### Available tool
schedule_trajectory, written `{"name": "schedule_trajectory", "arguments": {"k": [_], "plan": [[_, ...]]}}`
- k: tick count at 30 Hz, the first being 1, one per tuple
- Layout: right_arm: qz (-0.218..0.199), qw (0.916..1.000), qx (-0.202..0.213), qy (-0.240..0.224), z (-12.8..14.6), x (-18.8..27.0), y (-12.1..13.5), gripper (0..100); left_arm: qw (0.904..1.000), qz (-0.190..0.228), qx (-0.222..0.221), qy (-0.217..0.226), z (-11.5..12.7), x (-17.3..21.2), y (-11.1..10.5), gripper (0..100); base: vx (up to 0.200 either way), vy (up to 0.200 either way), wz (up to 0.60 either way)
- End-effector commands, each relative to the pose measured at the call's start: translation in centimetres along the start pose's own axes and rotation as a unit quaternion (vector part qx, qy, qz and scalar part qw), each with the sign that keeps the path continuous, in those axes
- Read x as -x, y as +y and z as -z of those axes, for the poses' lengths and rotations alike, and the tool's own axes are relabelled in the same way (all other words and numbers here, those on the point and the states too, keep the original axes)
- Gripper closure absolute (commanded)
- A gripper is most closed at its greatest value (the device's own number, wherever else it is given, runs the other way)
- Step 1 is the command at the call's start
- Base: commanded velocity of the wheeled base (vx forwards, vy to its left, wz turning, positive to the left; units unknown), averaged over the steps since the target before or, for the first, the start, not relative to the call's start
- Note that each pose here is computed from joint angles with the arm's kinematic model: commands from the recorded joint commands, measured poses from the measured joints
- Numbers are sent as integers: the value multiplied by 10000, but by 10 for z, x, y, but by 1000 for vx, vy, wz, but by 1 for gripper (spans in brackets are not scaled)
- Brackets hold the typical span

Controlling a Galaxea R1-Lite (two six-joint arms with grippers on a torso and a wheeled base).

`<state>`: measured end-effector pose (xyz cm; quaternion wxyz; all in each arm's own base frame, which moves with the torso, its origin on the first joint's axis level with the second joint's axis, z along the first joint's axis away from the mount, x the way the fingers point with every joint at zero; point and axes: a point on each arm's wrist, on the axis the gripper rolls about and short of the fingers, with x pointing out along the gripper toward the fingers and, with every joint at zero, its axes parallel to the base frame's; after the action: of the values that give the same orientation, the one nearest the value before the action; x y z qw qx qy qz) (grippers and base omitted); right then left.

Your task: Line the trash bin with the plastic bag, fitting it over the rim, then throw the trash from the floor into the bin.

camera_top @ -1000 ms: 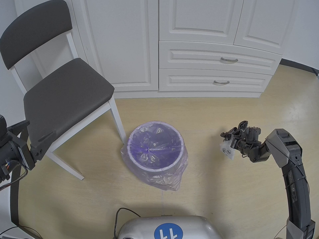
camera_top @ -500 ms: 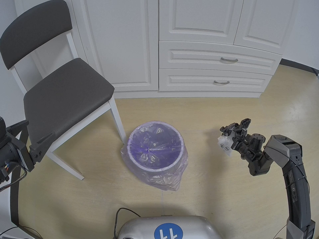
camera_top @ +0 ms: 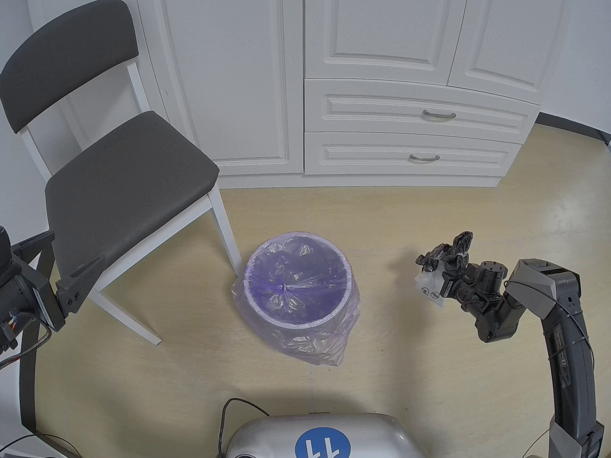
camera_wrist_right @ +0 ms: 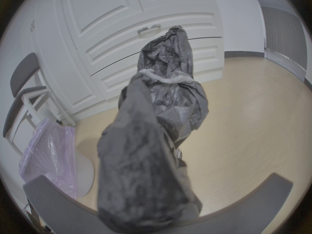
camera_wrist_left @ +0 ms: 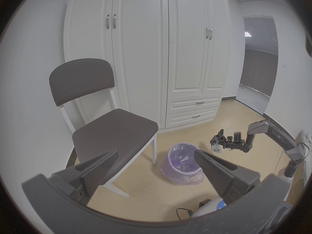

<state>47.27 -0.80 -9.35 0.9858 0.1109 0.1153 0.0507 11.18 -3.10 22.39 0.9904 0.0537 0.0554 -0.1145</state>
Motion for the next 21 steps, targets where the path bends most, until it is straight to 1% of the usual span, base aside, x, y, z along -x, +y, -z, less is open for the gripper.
{"name": "schedule_trajectory", "arguments": {"k": [1, 5, 14, 21], "plan": [[-63, 9998, 180, -115, -2, 1, 2, 100, 10000, 2, 0, -7, 0, 0, 0, 0, 0, 0, 0], [-162, 9990, 228, -351, -2, 2, 3, 100, 10000, 10, -8, -8, 0, 0, 0, 0, 0, 0, 0], [-156, 9991, 239, -321, -2, 2, 3, 100, 10000, 17, -9, -16, -1, 0, 0, 0, 0, 0, 0], [-254, 9988, 233, -340, -2, 2, 3, 100, 10000, 55, -14, -20, -1, 0, -1, 0, 0, 0, 0]]}}
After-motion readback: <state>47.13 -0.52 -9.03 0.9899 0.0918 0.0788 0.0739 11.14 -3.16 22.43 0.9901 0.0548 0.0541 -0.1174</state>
